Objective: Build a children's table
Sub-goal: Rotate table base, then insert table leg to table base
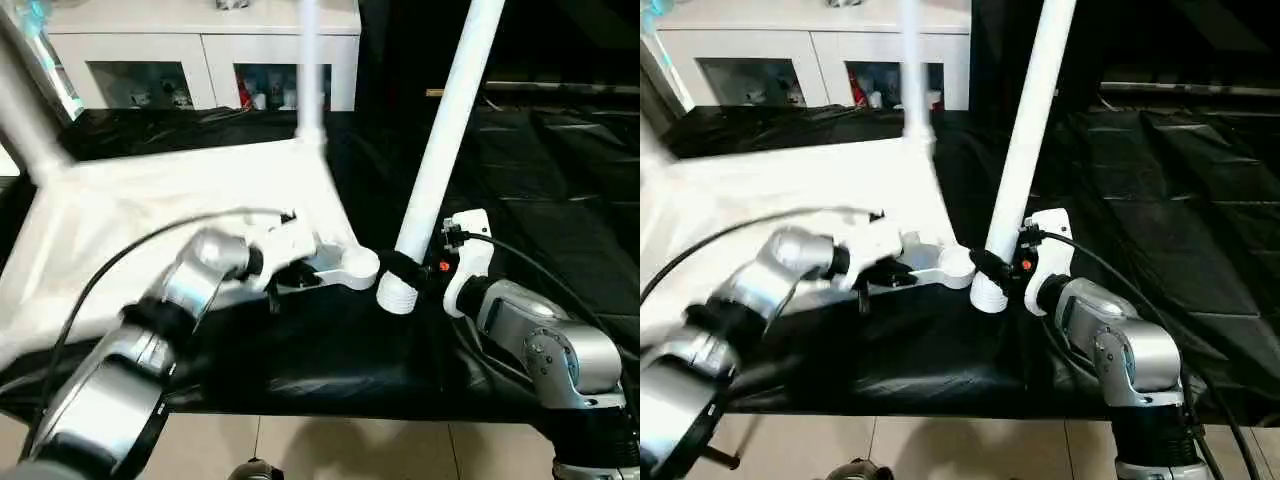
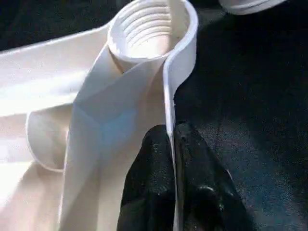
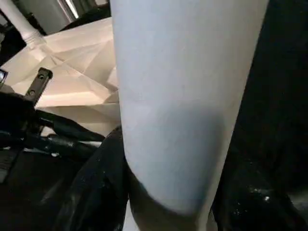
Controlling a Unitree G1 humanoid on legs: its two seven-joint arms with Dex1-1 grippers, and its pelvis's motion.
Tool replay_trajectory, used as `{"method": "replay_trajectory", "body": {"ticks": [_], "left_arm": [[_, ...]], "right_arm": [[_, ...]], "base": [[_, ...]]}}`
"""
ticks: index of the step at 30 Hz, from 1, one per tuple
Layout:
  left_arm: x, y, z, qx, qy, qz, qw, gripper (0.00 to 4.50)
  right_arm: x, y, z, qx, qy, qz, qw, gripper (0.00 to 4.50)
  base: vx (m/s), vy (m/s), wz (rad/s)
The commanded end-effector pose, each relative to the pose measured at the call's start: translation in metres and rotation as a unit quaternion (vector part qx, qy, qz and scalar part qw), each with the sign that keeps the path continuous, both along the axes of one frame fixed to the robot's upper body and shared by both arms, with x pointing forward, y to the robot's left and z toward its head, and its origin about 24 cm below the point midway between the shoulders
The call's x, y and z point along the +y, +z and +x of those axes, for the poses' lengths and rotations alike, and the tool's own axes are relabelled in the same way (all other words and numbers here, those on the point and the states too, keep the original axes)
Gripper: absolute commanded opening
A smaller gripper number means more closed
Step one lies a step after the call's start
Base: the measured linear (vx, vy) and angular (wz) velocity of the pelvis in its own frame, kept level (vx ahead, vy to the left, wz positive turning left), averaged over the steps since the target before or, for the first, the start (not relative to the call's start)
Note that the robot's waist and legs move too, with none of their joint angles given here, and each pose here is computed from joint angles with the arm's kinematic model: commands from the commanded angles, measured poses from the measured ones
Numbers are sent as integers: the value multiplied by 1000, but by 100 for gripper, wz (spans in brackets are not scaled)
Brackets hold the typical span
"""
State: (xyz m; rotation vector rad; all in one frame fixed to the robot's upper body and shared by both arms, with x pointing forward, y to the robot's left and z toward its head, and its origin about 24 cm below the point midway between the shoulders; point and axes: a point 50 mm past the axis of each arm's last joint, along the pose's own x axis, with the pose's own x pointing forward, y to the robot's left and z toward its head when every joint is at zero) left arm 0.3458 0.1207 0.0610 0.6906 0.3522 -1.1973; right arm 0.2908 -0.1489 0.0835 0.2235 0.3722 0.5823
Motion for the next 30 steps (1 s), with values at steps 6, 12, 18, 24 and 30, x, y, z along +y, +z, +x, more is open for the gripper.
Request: {"method": "replay_trajectory", "body": {"ticks": [6, 12, 18, 24, 30], "left_arm": [[18, 4, 1, -44, -9, -22, 999, 61], [36, 19, 5, -92, -10, -17, 996, 112], [40, 43, 11, -139, 63, -106, 983, 151], [49, 64, -2, -153, 301, -366, 867, 158], [54, 31, -42, -156, 442, -377, 799, 158]], "right_arm": [[-6, 5, -2, -16, -22, 12, 1000, 189], [1, 7, -1, -20, -9, 16, 1000, 189], [-3, 12, -3, -39, -23, 21, 999, 189], [-11, 34, -5, -167, -75, -39, 982, 189], [-25, 36, -14, -199, -159, -94, 962, 189]], "base": [[0, 0, 0], [0, 0, 0], [0, 0, 0], [0, 0, 0], [0, 0, 0]]}}
